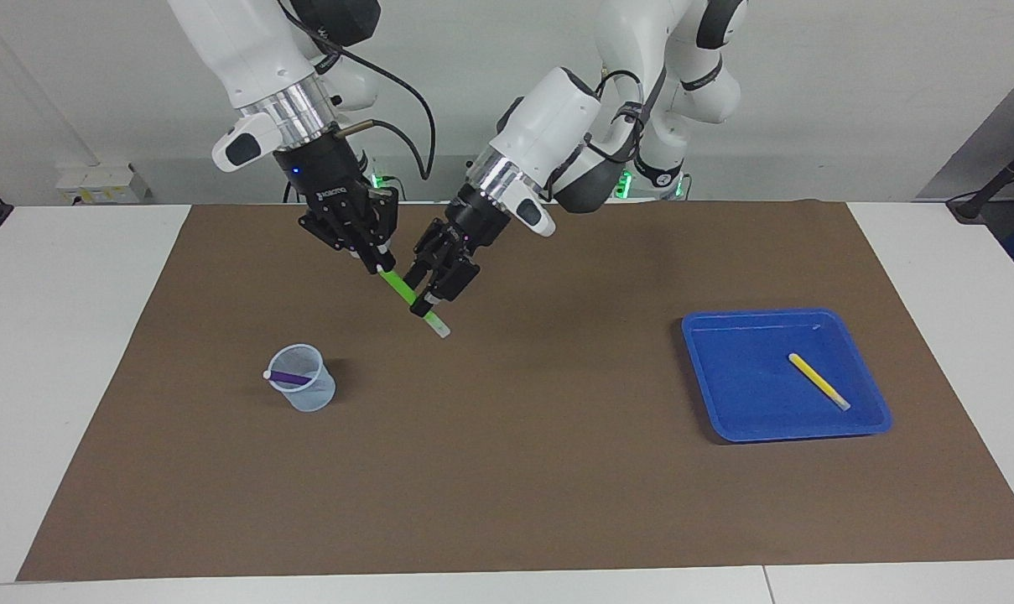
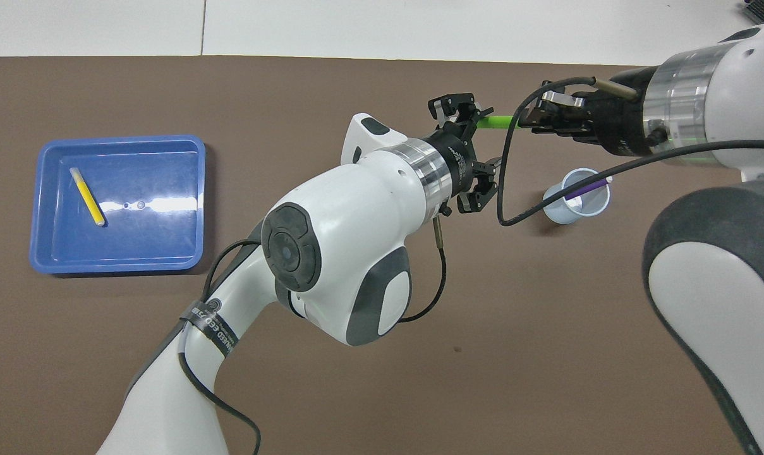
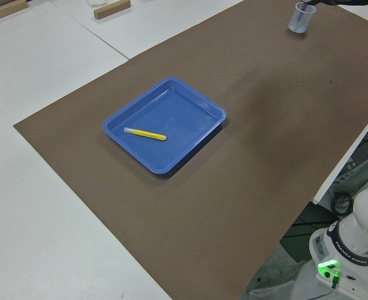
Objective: Right arm passes pens to left for tray arrangement
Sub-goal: 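Bring the green pen toward the left gripper while the left gripper approaches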
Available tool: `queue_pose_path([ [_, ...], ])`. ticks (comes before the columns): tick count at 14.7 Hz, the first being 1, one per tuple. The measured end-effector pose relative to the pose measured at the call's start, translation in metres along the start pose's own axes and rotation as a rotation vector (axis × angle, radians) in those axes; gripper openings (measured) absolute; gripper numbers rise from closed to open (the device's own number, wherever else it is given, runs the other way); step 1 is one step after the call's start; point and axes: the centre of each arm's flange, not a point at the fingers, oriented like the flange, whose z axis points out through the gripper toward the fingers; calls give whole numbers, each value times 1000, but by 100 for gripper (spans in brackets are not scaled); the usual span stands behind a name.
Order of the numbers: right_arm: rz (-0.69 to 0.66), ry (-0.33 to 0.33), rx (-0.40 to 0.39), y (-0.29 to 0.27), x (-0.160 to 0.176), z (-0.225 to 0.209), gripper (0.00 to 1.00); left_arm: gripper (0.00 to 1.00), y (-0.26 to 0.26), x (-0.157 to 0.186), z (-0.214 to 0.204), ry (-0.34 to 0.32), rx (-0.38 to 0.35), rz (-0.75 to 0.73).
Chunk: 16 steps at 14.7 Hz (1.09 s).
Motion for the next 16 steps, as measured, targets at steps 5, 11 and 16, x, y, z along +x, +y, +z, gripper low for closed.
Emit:
queue_pose_path([
  [5, 0, 0, 0, 0, 0, 0, 18, 61, 0, 9, 6, 28, 29, 3],
  [11, 0, -4, -2, 0, 0, 0, 18, 56, 9, 24, 7, 68, 69, 17],
  [16, 1, -4, -2, 0, -1, 0, 18, 55, 17, 24, 0, 75, 77, 21],
])
